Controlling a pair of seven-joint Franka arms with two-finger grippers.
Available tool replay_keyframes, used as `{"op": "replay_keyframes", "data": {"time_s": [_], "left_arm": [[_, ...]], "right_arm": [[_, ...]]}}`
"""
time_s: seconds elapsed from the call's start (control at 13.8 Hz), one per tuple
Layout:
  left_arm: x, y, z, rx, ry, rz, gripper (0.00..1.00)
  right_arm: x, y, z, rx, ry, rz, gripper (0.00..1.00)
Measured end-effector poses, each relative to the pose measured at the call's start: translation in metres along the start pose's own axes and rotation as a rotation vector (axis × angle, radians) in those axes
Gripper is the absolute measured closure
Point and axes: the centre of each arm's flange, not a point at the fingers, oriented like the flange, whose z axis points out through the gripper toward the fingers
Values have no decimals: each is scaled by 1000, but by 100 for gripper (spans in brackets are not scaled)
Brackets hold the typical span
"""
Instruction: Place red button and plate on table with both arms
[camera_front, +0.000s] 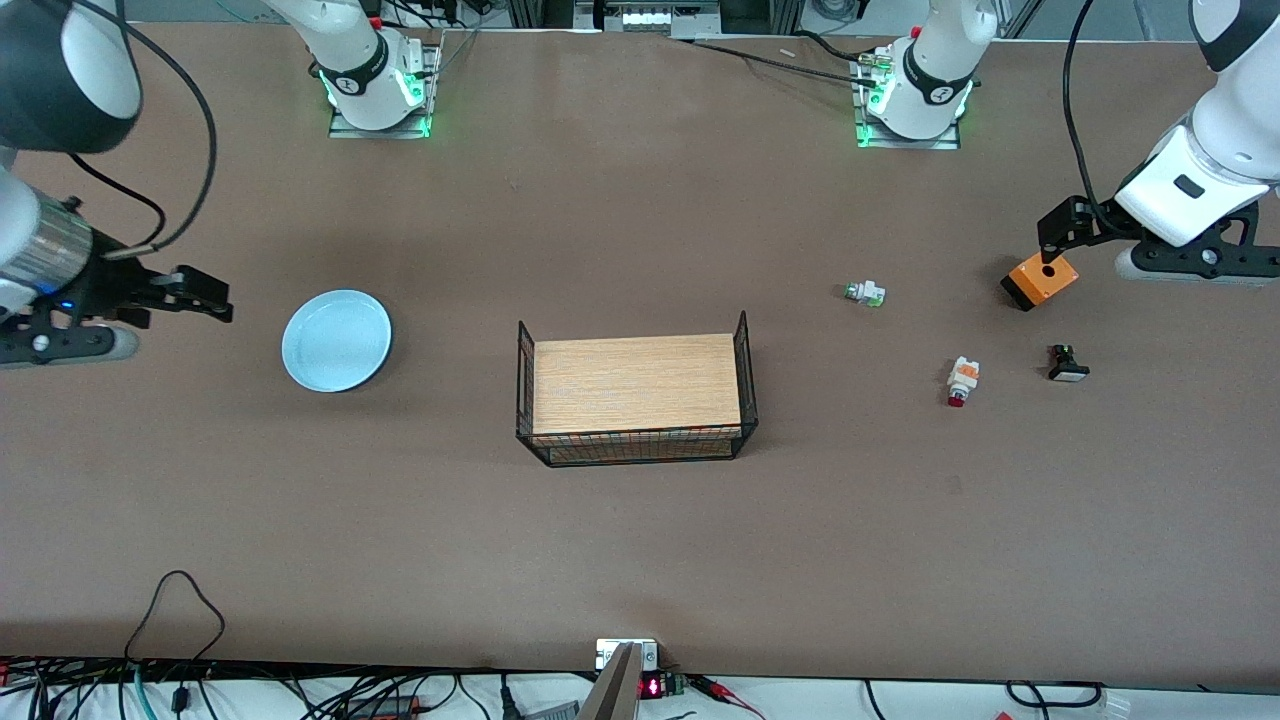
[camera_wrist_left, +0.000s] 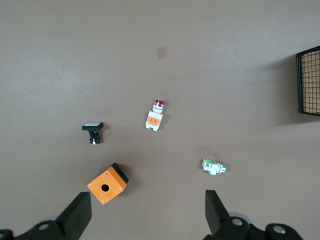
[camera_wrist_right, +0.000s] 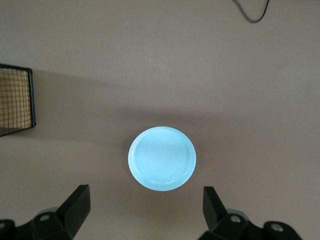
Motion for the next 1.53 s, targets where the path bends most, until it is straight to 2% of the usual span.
{"op": "replay_keyframes", "data": {"time_s": [0.15, 0.44, 0.65, 1.09, 1.53], "left_arm": [[0, 0, 0, 0, 0, -5, 0], [0, 1, -1, 0, -2, -9, 0], [6, 1, -13, -1, -15, -9, 0], [16, 0, -10, -3, -41, -10, 0], [16, 0, -12, -3, -42, -10, 0]], "right_arm": [[-2, 18, -18, -15, 27, 30, 0], [-13, 48, -10, -19, -31, 75, 0], [-25, 47, -1, -13, -50, 78, 0], [-50, 45, -25, -6, -27, 86, 0], [-52, 42, -24, -4, -40, 81, 0]]}}
